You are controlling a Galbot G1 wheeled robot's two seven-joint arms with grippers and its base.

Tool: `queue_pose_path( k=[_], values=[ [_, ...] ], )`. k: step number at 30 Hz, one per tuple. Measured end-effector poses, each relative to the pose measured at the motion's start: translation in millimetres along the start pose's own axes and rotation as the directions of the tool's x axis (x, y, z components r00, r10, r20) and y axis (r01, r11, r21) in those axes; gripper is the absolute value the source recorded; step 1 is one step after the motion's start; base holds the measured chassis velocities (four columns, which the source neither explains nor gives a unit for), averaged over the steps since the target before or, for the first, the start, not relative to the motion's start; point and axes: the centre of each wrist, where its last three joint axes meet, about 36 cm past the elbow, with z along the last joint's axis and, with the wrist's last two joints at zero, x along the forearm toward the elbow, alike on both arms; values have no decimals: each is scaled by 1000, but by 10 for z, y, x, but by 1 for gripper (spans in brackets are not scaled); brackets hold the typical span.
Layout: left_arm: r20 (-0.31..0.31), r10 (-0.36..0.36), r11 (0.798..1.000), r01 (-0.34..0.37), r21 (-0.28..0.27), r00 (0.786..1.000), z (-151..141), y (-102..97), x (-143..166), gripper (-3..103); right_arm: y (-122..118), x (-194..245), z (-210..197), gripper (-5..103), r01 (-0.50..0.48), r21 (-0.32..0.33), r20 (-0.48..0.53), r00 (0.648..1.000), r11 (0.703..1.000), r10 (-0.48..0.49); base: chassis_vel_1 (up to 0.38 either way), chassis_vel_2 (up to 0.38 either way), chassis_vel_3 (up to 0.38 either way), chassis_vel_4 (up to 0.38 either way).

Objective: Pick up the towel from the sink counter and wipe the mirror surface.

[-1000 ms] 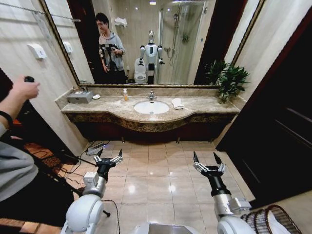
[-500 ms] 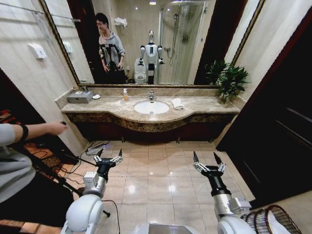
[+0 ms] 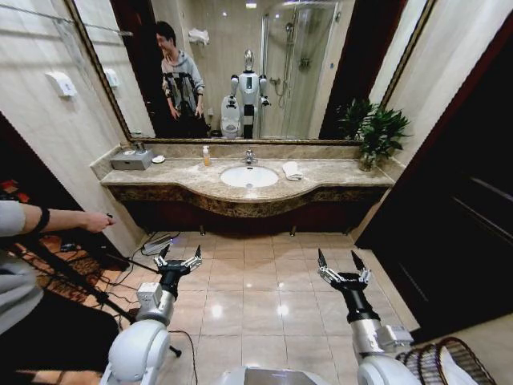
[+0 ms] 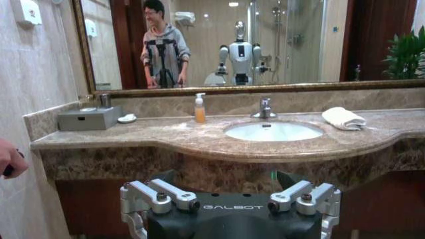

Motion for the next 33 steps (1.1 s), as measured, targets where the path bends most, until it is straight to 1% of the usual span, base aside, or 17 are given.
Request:
queue_pose_path(
  k=[33],
  values=[
    [0,0,1000,0,0,1000,0,0,0,100,0,0,1,100,0,0,0,1000,1000,0,0,0,0,0]
  ],
)
